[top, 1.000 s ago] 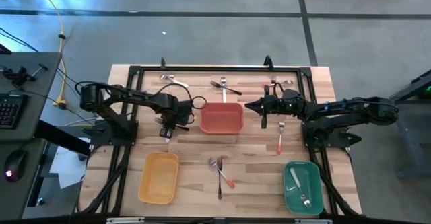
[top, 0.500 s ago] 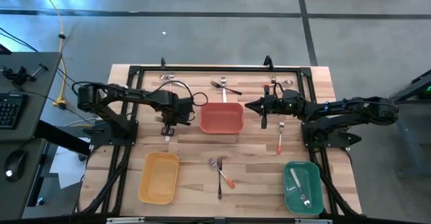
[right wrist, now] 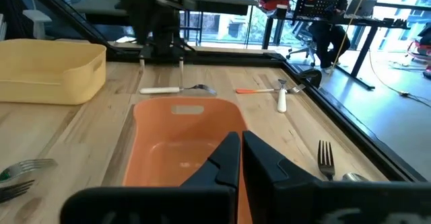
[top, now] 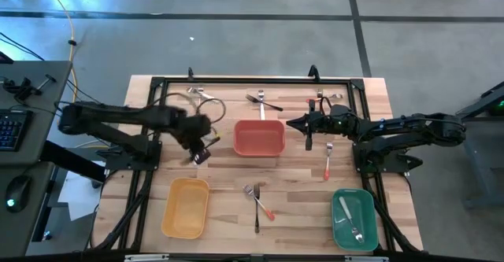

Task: Sort silverware by color (type)
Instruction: Put the middle left black fork into the yellow bin

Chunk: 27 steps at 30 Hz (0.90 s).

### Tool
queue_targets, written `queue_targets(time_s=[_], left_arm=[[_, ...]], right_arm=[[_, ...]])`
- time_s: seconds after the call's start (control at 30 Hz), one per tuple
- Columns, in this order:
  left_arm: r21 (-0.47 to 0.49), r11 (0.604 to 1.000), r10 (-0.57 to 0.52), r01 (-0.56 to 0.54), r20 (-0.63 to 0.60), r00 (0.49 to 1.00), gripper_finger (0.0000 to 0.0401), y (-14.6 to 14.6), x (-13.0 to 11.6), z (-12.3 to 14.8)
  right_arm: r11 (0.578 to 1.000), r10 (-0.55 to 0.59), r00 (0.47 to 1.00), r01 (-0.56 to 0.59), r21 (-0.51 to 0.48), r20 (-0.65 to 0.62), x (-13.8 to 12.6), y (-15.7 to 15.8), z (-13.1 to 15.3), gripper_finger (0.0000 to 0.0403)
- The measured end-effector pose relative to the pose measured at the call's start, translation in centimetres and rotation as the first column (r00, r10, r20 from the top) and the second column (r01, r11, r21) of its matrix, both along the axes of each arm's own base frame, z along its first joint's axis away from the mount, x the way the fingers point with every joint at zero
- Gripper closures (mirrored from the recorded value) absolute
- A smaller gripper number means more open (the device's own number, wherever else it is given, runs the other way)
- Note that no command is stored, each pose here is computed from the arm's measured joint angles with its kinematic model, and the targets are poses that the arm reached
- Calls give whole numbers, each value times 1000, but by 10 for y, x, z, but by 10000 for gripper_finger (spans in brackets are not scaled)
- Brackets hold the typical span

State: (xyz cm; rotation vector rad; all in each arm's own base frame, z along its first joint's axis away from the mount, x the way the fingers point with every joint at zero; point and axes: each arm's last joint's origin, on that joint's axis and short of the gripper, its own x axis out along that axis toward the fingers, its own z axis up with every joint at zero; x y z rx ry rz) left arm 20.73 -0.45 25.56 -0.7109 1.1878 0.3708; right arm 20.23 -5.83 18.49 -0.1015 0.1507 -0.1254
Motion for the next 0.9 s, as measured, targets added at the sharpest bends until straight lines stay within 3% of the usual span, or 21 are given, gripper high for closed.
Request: queue_targets(time_s=[0.2,0.4,0.7,0.9], left_arm=[[-112,964,254,-240,146,956,400,-64,-11,16],[-187,900,419,-393,122,900,400,-133,-24,-1],[-139,835,540,-532,27,841,400,-189,-42,-45],[-100,850,518,-517,-20,855,400,-202,-46,-61]], right_arm=[[1000,0,1000,0,-3,9,0,0,1,403],[1000,1,1000,0,-13,30,0,0,3,403],[1000,-3,999,3,-14,41,1,0,4,403],[1000,-21,999,22,-16,44,1,-1,4,403]])
